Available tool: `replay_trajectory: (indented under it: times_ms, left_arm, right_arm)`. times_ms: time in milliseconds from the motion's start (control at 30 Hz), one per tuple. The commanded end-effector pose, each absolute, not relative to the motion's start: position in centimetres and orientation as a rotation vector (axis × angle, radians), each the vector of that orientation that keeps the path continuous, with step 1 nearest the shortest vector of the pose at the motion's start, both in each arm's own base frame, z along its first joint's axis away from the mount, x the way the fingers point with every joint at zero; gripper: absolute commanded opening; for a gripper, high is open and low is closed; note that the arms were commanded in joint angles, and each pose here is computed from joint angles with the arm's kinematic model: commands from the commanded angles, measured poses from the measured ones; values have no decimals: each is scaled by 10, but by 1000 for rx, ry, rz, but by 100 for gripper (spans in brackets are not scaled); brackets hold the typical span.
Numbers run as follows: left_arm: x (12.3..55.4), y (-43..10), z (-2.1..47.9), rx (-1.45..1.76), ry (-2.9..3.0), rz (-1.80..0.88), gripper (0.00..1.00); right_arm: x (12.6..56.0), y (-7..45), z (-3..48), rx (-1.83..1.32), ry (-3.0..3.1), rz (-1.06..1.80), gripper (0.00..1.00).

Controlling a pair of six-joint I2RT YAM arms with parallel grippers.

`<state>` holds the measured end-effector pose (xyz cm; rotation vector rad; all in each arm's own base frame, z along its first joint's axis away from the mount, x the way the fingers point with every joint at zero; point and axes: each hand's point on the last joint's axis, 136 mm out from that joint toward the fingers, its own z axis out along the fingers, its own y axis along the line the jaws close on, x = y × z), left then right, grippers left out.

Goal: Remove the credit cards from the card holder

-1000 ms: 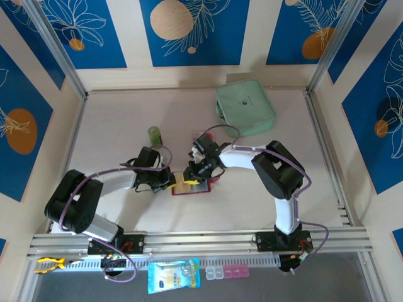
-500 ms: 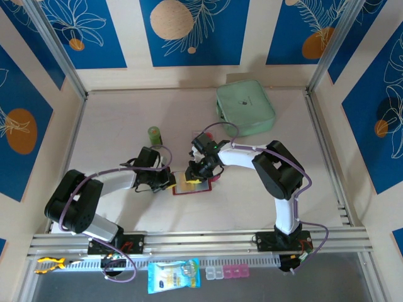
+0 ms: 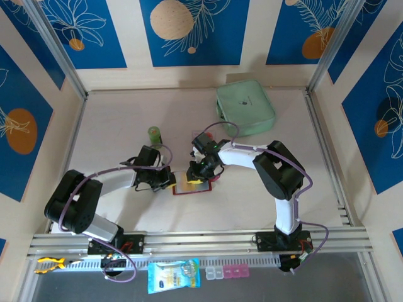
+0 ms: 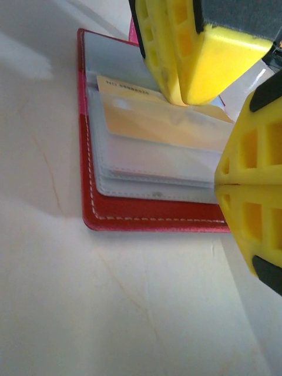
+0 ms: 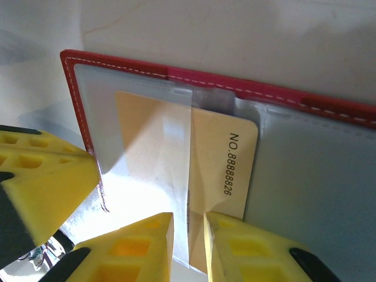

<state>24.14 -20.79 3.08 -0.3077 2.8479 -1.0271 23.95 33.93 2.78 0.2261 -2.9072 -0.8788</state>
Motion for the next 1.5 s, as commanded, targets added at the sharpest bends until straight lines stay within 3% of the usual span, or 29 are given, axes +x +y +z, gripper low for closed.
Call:
replay_trajectory:
  times_ms: [0,533,1467]
  left_arm:
    - [250,-211,48,-271,2813,-1056,0]
    - [247,-241,41,-193,2852,-1082,0]
    - [237,-227,16,-199,2940,-943,0]
  right_arm:
    - [237,336,39,243,-2922,-863,23]
    - [241,332,53,214,-2948,-926,23]
    - [240,321,28,116,-2881,-930,24]
